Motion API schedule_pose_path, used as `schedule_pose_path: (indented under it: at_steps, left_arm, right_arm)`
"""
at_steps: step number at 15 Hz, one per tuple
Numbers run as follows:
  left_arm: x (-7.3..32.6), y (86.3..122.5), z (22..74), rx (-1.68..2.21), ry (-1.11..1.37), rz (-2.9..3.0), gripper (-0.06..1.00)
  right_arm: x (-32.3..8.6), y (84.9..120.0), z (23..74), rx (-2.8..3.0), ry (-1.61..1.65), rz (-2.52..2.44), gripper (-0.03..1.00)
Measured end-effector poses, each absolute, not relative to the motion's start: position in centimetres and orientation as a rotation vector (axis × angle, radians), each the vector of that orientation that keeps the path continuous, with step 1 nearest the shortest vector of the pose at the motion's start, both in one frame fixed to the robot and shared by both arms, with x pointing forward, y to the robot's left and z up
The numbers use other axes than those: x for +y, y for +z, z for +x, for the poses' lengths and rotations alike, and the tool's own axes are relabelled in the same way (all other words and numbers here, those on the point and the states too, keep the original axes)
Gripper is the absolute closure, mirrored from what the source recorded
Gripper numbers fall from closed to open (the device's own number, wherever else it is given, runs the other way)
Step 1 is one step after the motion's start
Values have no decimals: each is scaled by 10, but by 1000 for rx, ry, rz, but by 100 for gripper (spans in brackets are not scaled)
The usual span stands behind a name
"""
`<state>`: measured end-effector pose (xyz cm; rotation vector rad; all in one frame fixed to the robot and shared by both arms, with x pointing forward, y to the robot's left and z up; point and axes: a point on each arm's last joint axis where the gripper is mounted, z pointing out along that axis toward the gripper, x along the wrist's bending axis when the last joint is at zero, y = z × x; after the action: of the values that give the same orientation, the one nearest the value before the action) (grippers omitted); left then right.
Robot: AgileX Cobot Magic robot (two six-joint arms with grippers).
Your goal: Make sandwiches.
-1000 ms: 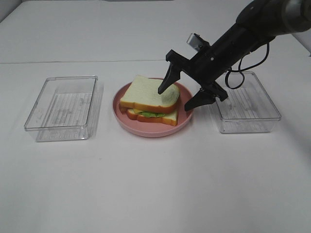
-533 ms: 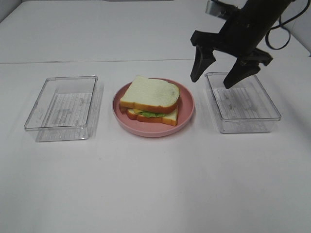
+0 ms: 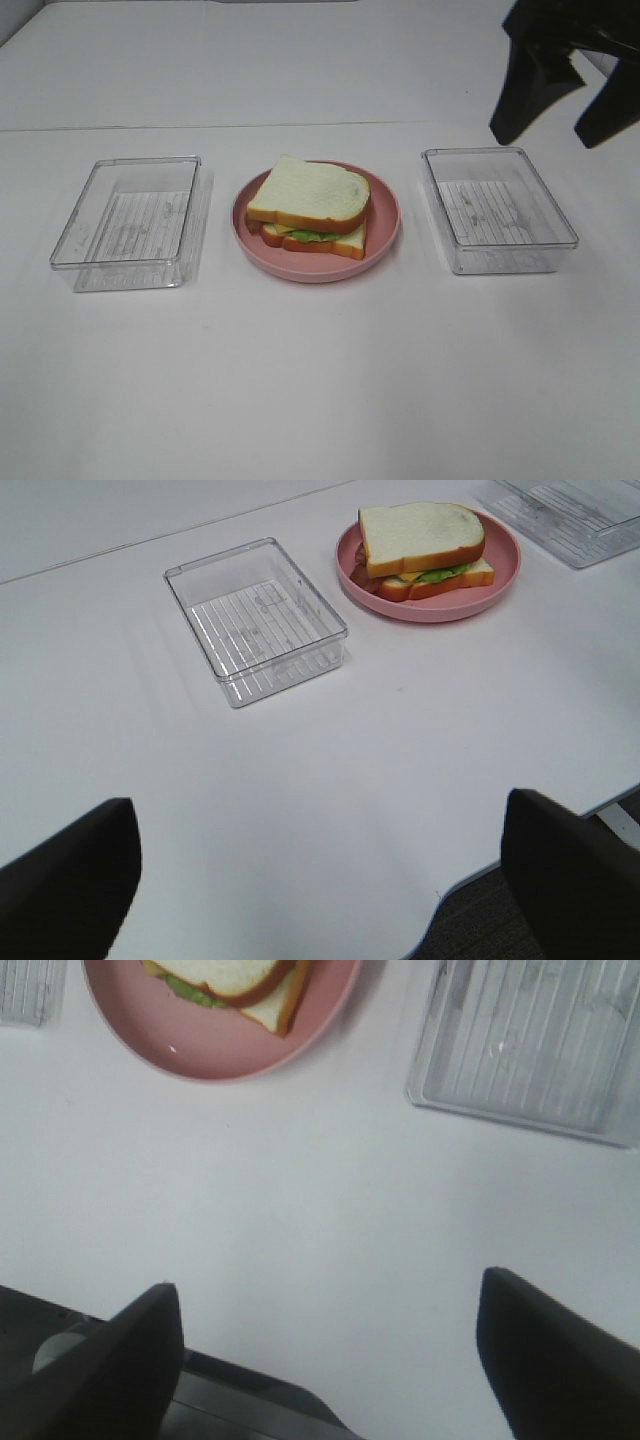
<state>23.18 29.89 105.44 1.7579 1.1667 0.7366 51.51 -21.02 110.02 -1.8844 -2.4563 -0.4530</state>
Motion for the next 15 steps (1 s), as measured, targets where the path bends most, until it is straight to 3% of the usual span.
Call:
schedule_pose_path:
  at_steps: [4, 10, 15]
  left_arm:
    - [299, 1054, 232, 1167, 737, 1758, 2]
    - [299, 1054, 232, 1167, 737, 1758, 2]
    - [299, 1054, 232, 1167, 737, 1758, 2]
  right_arm:
    - [-239, 1099, 414, -2507, -491, -1904, 21]
    - [-277, 1064, 301, -2660, -663, -1976, 21]
    - [-294, 1046, 238, -2794, -1351, -1975, 21]
